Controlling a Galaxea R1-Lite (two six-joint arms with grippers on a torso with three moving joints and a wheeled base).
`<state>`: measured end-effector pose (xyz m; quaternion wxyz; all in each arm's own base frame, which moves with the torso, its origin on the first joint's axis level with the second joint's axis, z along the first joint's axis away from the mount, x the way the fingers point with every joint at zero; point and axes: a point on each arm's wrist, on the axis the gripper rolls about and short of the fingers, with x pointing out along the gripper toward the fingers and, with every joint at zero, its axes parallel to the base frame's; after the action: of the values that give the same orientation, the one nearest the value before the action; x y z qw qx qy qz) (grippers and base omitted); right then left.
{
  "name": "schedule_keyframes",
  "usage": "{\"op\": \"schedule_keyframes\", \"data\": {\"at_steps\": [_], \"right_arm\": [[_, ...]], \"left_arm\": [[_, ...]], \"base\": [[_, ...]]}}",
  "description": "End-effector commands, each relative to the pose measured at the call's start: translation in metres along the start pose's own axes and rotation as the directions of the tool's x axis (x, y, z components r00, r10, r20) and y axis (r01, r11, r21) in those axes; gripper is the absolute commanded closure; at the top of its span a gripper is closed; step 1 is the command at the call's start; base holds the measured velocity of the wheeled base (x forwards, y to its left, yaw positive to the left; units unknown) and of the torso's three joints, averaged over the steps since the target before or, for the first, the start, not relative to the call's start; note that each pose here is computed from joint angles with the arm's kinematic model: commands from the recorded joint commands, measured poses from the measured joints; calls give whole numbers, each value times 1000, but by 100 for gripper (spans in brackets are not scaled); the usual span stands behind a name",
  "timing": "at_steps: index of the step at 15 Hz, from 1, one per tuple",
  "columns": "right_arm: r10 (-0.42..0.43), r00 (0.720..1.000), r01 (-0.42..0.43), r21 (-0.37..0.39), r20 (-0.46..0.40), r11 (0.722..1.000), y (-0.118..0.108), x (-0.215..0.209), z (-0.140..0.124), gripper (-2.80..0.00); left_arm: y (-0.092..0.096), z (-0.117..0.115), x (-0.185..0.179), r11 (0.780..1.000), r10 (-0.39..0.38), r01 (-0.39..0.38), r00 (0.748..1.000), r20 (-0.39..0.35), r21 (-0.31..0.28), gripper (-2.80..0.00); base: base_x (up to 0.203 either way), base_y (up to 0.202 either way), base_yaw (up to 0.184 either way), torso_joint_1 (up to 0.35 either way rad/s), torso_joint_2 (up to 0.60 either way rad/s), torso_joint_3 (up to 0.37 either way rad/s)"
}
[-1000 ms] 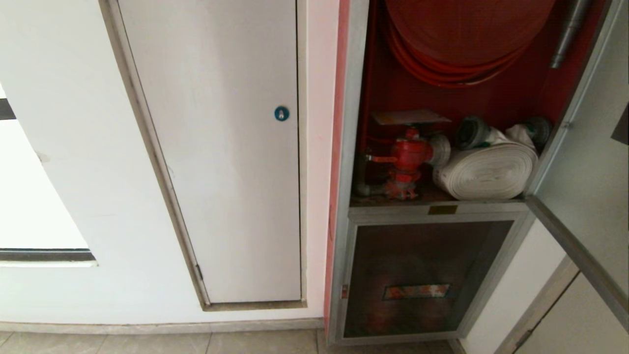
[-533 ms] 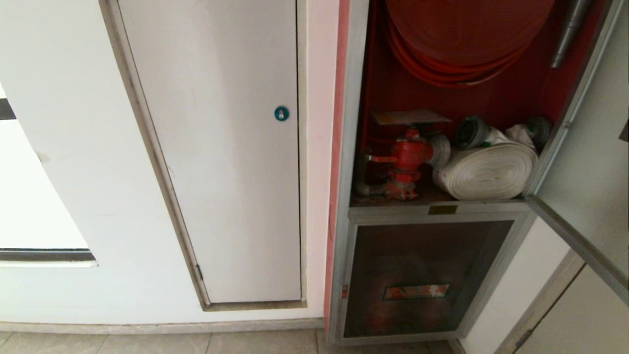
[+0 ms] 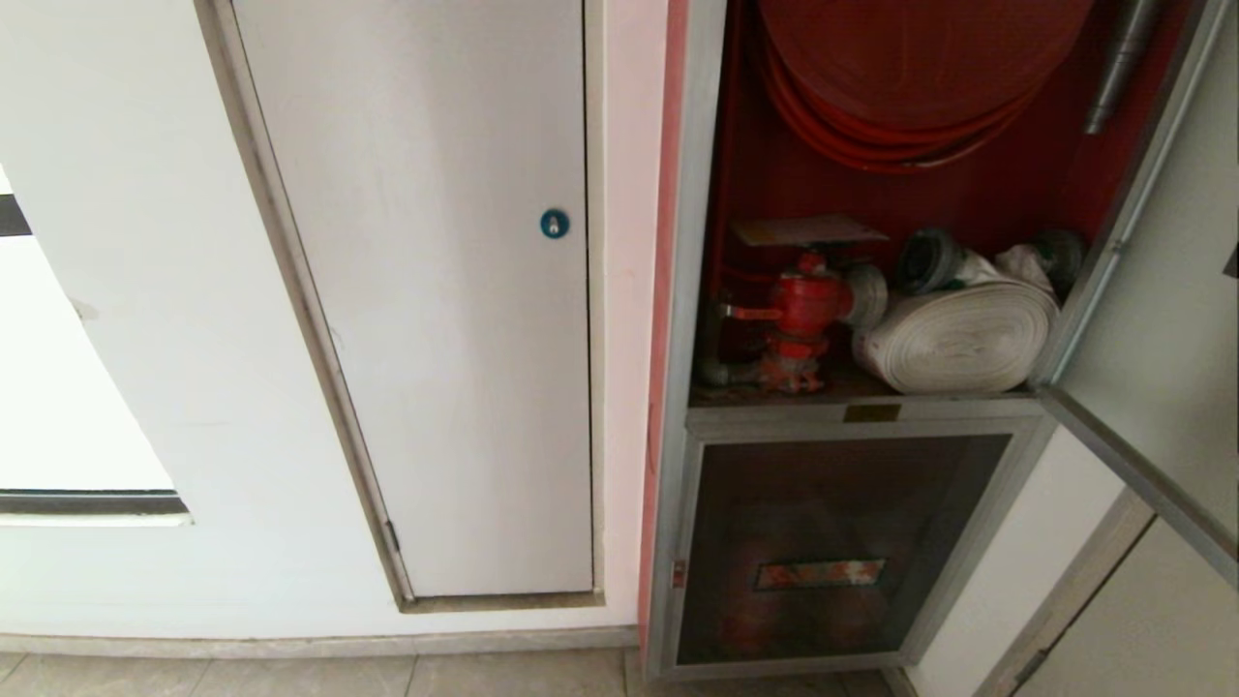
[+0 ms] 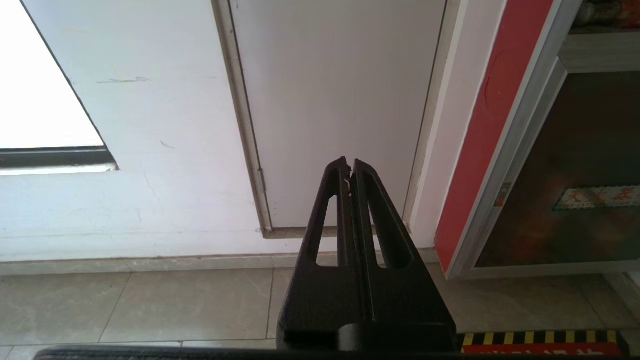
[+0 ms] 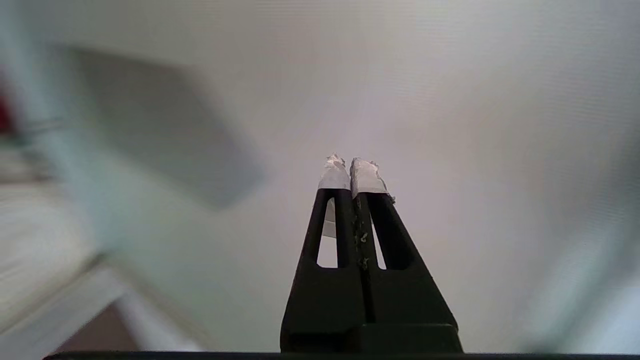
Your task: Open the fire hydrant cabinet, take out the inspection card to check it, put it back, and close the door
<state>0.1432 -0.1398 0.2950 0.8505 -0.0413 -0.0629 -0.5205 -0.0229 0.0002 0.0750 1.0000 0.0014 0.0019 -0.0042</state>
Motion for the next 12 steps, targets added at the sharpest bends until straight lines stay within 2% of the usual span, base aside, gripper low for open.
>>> {"op": "schedule_keyframes", "data": {"at_steps": [1,3,5,6,7,8,12], "right_arm": [[75,997,-75,8,8,997,9,-4,1,0],[205,979,-205,20,22,979,20,-14,4,0],[343,939,-344,42,36,938,37,-33,5,0],[430,902,-432,57,49,900,44,-49,6,0],[519,852,-522,70,66,850,47,-69,6,0],[570,816,-578,82,96,812,42,-86,9,0],[647,731,-675,92,216,732,-3,-140,3,0]], "left_arm": [[0,0,0,1000,-1,1,1000,-1,0,0],[0,0,0,1000,-1,1,1000,-1,0,0],[0,0,0,1000,-1,1,1000,-1,0,0],[0,0,0,1000,0,0,1000,-1,0,0],[0,0,0,1000,-1,1,1000,-1,0,0],[0,0,0,1000,-1,1,1000,-1,0,0],[0,0,0,1000,1,-1,1000,-1,0,0]], "base": [[0,0,0,0,0,0],[0,0,0,0,0,0],[0,0,0,0,0,0],[0,0,0,0,0,0],[0,0,0,0,0,0],[0,0,0,0,0,0],[0,0,0,0,0,0]]}}
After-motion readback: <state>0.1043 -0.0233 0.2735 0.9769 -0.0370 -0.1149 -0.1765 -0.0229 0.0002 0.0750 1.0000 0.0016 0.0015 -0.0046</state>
